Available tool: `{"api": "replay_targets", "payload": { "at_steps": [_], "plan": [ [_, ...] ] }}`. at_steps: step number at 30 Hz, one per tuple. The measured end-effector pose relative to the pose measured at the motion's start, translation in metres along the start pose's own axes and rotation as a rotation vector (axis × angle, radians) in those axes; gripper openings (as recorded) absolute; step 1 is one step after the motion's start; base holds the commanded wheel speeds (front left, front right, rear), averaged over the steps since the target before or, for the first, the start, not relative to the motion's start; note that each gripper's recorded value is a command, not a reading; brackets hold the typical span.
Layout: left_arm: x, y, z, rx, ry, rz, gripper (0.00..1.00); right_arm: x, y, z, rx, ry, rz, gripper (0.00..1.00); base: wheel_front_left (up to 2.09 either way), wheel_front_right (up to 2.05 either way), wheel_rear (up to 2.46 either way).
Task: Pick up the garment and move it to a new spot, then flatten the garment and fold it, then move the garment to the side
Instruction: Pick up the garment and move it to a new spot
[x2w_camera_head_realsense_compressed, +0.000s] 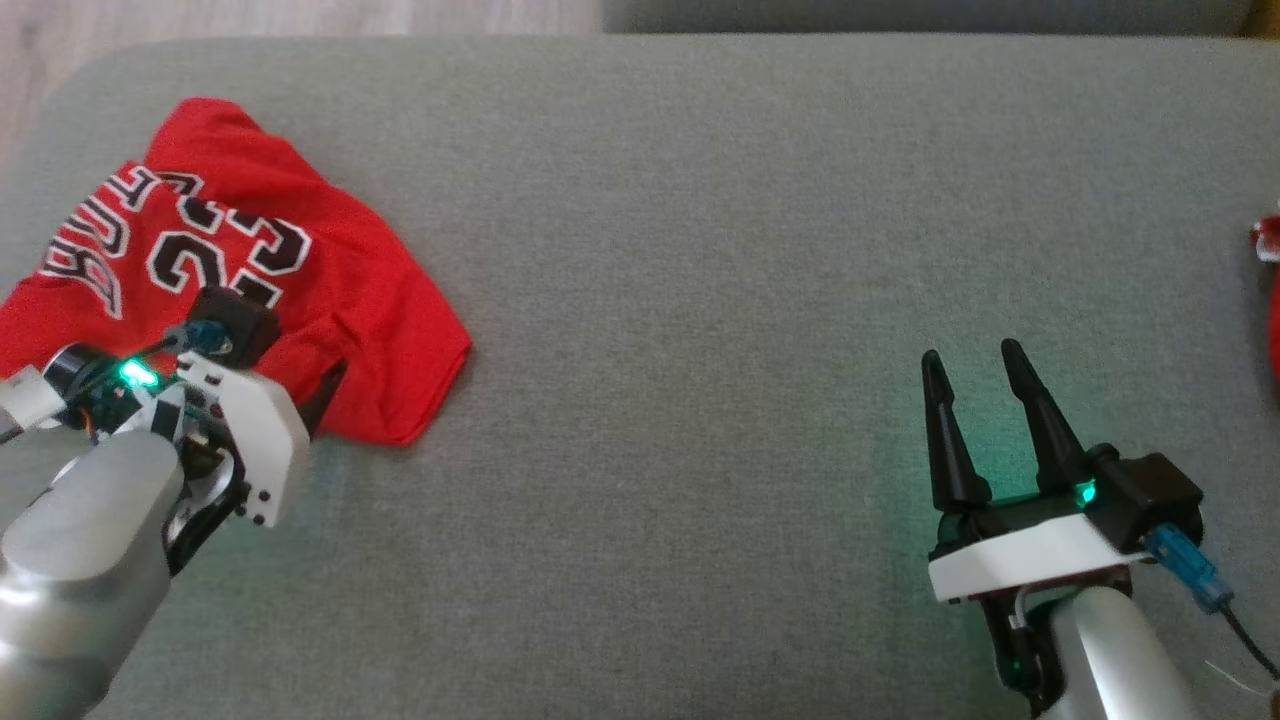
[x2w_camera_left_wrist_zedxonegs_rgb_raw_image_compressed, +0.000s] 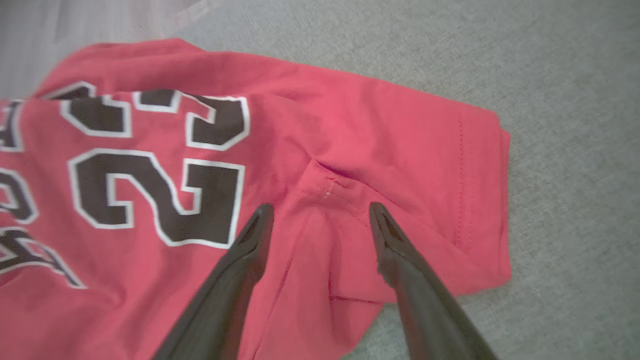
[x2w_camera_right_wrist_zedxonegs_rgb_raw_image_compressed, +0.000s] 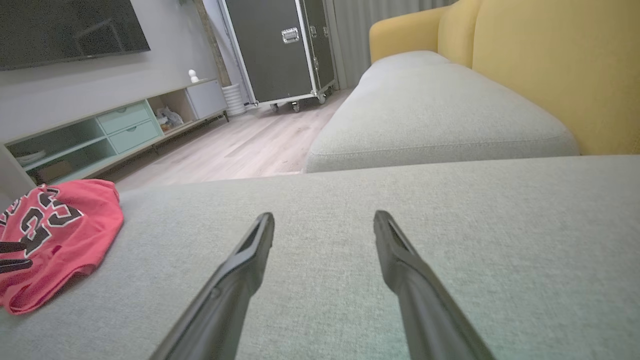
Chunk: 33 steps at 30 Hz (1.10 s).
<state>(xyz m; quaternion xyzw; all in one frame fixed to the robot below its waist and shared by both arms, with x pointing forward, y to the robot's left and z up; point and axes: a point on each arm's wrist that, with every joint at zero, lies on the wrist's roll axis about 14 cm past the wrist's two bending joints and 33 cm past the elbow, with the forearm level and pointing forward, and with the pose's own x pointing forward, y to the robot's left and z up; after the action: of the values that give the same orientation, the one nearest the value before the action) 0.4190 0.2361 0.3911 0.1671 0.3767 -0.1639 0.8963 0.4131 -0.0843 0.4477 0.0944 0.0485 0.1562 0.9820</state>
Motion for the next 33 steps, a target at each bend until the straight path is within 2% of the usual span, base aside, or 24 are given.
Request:
{"api": "replay_targets", "payload": {
  "at_steps": [5,11,13,14,22,30,33],
  "plan": [
    [0.014,-0.006,-0.010,-0.005,0.071,-0.039,1.00,0.000,-0.012,-0.006,0.004,0.016,-0.032,1.00,0.00,0.00,0.00],
    [0.019,-0.002,-0.014,-0.006,0.104,-0.040,1.00,0.007,-0.018,0.002,-0.002,-0.013,-0.046,1.00,0.00,0.00,0.00],
    [0.018,-0.009,-0.019,-0.025,0.123,-0.061,0.25,0.007,-0.019,0.005,-0.004,-0.019,-0.048,1.00,0.00,0.00,0.00],
    [0.018,-0.011,-0.018,-0.026,0.121,-0.070,0.00,0.007,-0.019,0.006,-0.004,-0.021,-0.048,1.00,0.00,0.00,0.00],
    [0.008,-0.017,0.013,0.000,-0.047,-0.092,0.00,0.004,-0.016,0.015,-0.013,-0.043,-0.042,1.00,0.00,0.00,0.00],
    [-0.041,-0.006,0.125,-0.006,-0.570,-0.049,0.00,-0.009,-0.011,0.036,-0.022,-0.096,-0.043,1.00,0.00,0.00,0.00],
    [-0.062,-0.013,0.159,-0.003,-0.702,-0.036,0.00,-0.019,-0.011,0.039,-0.024,-0.101,-0.049,1.00,0.00,0.00,0.00]
  ]
}}
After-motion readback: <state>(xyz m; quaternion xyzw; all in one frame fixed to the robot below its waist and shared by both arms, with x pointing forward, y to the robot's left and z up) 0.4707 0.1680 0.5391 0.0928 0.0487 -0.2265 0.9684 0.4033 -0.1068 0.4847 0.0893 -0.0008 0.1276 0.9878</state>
